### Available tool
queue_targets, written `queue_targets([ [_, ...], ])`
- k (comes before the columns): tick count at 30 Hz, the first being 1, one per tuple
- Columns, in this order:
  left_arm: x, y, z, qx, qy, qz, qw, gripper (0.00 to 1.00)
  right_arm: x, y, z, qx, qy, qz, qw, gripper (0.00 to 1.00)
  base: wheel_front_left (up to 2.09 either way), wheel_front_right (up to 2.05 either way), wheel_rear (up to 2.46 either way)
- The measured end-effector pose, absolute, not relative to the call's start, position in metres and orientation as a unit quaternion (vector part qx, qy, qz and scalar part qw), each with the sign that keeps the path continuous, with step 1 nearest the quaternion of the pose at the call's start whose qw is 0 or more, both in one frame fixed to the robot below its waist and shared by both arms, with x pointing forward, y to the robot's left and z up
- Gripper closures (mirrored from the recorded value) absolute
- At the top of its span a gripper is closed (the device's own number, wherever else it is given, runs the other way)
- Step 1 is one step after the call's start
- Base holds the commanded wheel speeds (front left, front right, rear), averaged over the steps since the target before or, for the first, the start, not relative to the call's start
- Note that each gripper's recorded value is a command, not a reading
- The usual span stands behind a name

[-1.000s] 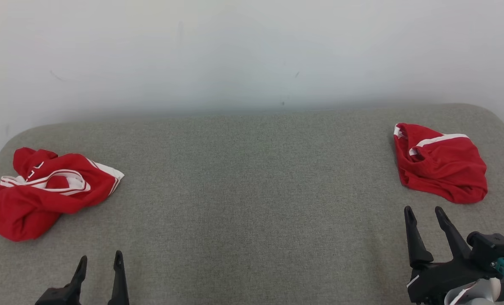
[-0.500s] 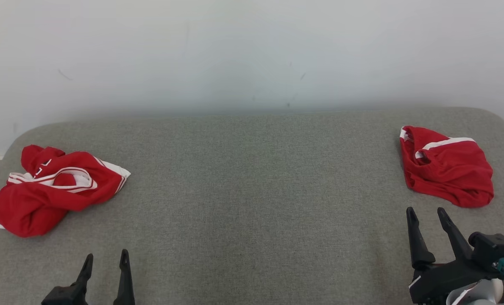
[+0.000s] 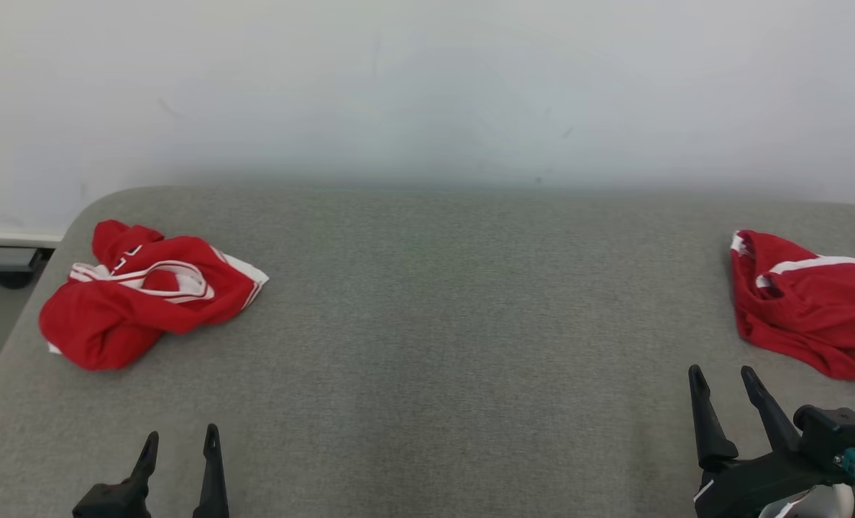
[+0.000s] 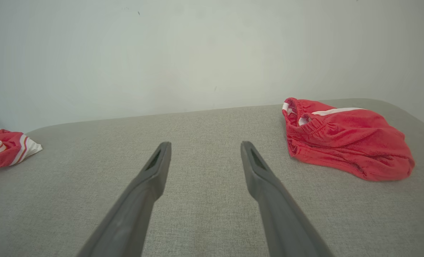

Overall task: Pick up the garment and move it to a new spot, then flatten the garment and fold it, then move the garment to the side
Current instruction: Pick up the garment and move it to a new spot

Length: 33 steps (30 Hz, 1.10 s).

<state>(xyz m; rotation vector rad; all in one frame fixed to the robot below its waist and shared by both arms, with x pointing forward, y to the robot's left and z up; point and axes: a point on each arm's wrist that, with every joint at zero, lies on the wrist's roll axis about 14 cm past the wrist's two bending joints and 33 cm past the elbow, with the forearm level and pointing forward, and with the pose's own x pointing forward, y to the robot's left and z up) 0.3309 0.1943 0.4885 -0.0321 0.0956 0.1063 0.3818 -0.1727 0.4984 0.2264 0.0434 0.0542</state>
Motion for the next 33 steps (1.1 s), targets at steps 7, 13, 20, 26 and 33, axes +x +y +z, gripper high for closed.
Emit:
queue_targets([
  [7,0.317,0.215,0.488,-0.014,0.049,0.088,0.995,0.00,0.393,-0.148,0.499,0.111,0.028,0.063,0.991,0.00,0.00,0.00,0.00],
  [13,0.302,0.235,0.486,-0.010,0.053,0.124,0.991,0.00,0.403,-0.118,0.498,0.110,0.036,0.103,0.988,0.00,0.00,0.00,0.00],
  [20,0.280,0.259,0.485,-0.007,0.057,0.169,0.984,0.00,0.413,-0.076,0.498,0.107,0.046,0.158,0.981,0.00,0.00,0.00,0.00],
  [26,0.263,0.275,0.484,-0.008,0.058,0.202,0.978,0.00,0.417,-0.049,0.500,0.105,0.047,0.193,0.974,0.00,0.00,0.00,0.00],
  [33,0.242,0.292,0.484,-0.010,0.058,0.238,0.970,0.00,0.416,-0.014,0.498,0.105,0.058,0.236,0.964,0.00,0.00,0.00,0.00],
])
